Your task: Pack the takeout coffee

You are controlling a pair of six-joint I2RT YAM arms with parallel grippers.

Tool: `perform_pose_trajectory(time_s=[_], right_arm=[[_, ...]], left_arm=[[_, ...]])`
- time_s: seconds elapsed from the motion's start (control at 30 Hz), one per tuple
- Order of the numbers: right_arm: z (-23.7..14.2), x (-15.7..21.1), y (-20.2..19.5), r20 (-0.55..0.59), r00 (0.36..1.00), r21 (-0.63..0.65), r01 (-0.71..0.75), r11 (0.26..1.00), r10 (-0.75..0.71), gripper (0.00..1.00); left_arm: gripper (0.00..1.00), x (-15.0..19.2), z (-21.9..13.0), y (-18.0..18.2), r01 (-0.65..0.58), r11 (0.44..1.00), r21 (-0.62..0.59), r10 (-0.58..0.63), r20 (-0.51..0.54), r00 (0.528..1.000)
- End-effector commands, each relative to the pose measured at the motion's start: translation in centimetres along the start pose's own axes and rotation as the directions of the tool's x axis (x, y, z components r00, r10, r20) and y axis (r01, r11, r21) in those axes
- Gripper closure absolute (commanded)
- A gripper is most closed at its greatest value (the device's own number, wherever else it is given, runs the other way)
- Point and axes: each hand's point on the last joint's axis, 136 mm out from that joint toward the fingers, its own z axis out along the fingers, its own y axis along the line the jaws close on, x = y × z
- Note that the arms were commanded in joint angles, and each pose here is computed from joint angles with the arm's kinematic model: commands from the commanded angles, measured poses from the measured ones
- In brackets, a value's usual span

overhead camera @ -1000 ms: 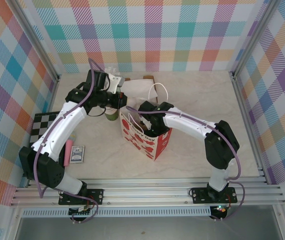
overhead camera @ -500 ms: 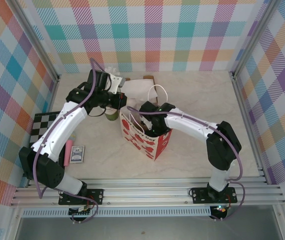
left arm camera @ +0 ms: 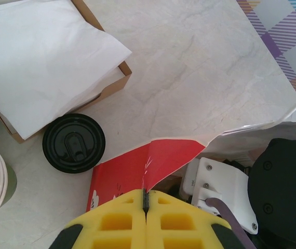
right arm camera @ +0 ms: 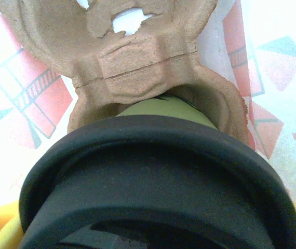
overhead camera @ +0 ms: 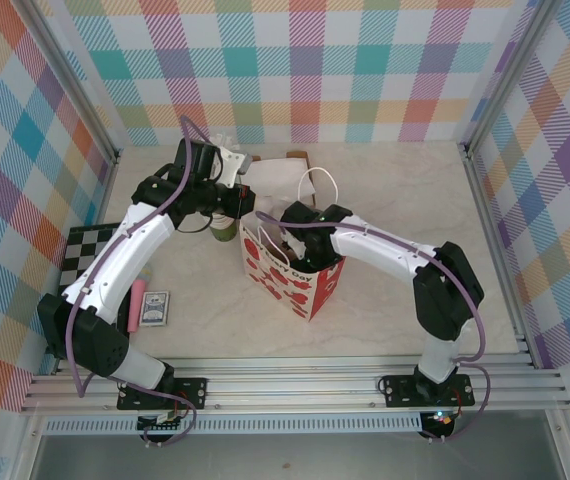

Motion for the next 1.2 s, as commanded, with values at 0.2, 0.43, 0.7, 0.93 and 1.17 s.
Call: perform_pose_trajectory(time_s=[0.2, 0.43, 0.7, 0.93, 1.17], right_arm=[[3.6, 2.2, -1.1, -0.144, 0.990, 0.046, -0.006, 0.999, 0.013, 0.43], [2.3, 1.7, -1.0, -0.136, 0.990, 0.058, -0.018, 0.998, 0.025, 0.36], [-0.5, 0.2, -0.3, -0.085, 0.996, 0.046, -0.030, 0.998, 0.034, 0.30], [-1.8, -0.2, -0.4, -0.075, 0.997, 0.063, -0.021, 0.998, 0.025, 0.27], [-2.9, -1.0, -0.2, -0.040, 0.999, 0.059, -0.022, 0.998, 0.024, 0.22]], left_arm=[[1.00, -1.8, -1.6, -0.8, -0.060, 0.998, 0.005, 0.060, 0.081, 0.995], [1.00, -1.8, -1.6, -1.3, -0.068, 0.997, 0.036, 0.065, 0.075, 0.995], [1.00, -2.1, -2.2, -2.6, -0.079, 0.992, 0.094, 0.069, 0.103, 0.992], [1.00, -2.2, -2.2, -2.4, -0.080, 0.994, 0.079, 0.071, 0.108, 0.992], [1.00, -2.4, -2.5, -2.3, -0.084, 0.994, 0.066, 0.076, 0.116, 0.990]])
